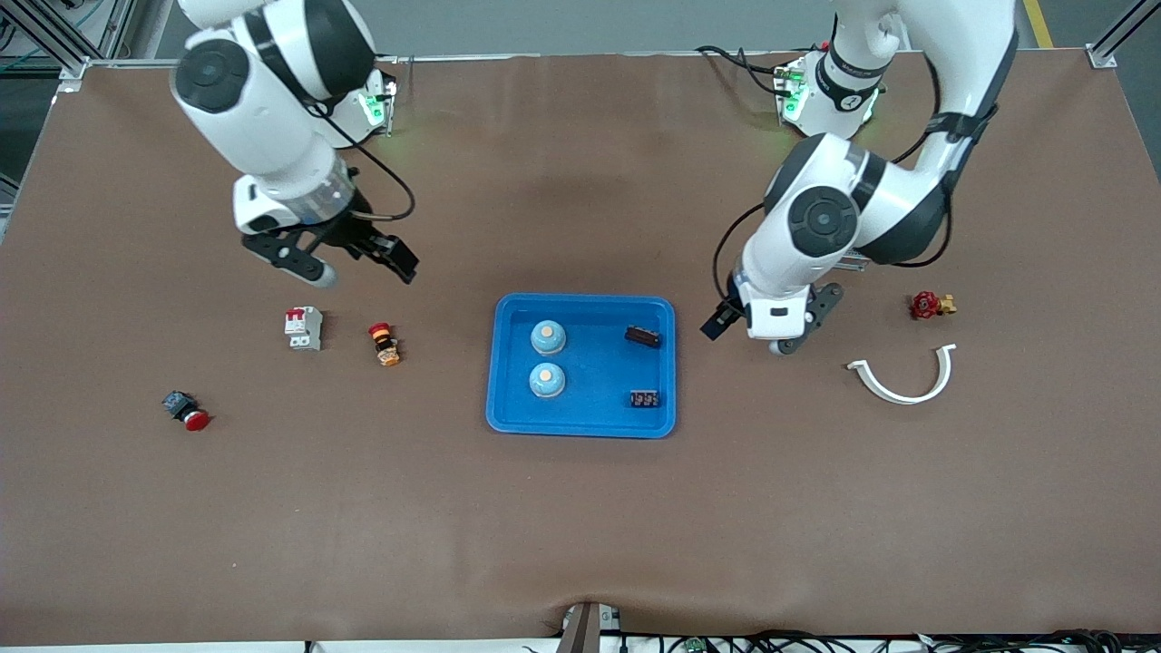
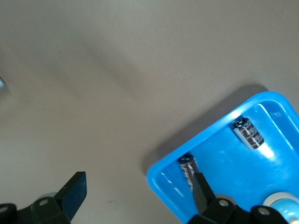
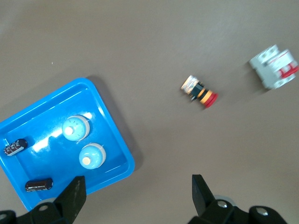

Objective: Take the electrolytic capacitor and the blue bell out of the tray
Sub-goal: 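Move the left gripper and the right gripper toward the blue tray, then grasp a brown capacitor with the left gripper while the right gripper grasps a bell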

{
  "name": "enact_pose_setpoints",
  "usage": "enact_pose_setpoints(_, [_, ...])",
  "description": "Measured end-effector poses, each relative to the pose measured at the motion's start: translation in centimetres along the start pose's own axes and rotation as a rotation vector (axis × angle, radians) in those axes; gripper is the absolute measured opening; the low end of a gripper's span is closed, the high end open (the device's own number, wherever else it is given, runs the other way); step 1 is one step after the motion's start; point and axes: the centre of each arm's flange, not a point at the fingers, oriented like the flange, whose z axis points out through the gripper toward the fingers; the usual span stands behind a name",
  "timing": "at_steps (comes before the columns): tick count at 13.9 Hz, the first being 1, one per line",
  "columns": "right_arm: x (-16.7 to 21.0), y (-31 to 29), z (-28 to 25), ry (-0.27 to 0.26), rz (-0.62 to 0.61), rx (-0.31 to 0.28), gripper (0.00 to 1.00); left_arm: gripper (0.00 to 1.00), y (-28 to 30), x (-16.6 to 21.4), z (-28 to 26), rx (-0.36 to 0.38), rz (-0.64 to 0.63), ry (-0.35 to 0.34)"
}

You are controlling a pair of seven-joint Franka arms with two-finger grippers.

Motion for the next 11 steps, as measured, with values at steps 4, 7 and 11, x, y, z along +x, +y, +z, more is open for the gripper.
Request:
enact_pose_setpoints(4, [-2.6,-3.2,5.8,-0.013,0.027,-0.011,1.0,1.0,2.1,-2.8,4.2,-0.068,-0.252,-0.034])
enact_pose_setpoints(7, [-3.3,-4.5,8.9,-0.018,0.071,-0.028,1.0,0.98,3.2,-3.9,6.5,-0.109,-0.406,-0.064])
enact_pose_setpoints(11, [-5.0,-7.4,13.8,0.013,0.233,-0.031,1.0,0.95,3.7,-6.2,9.5,-0.115,-0.439,-0.007])
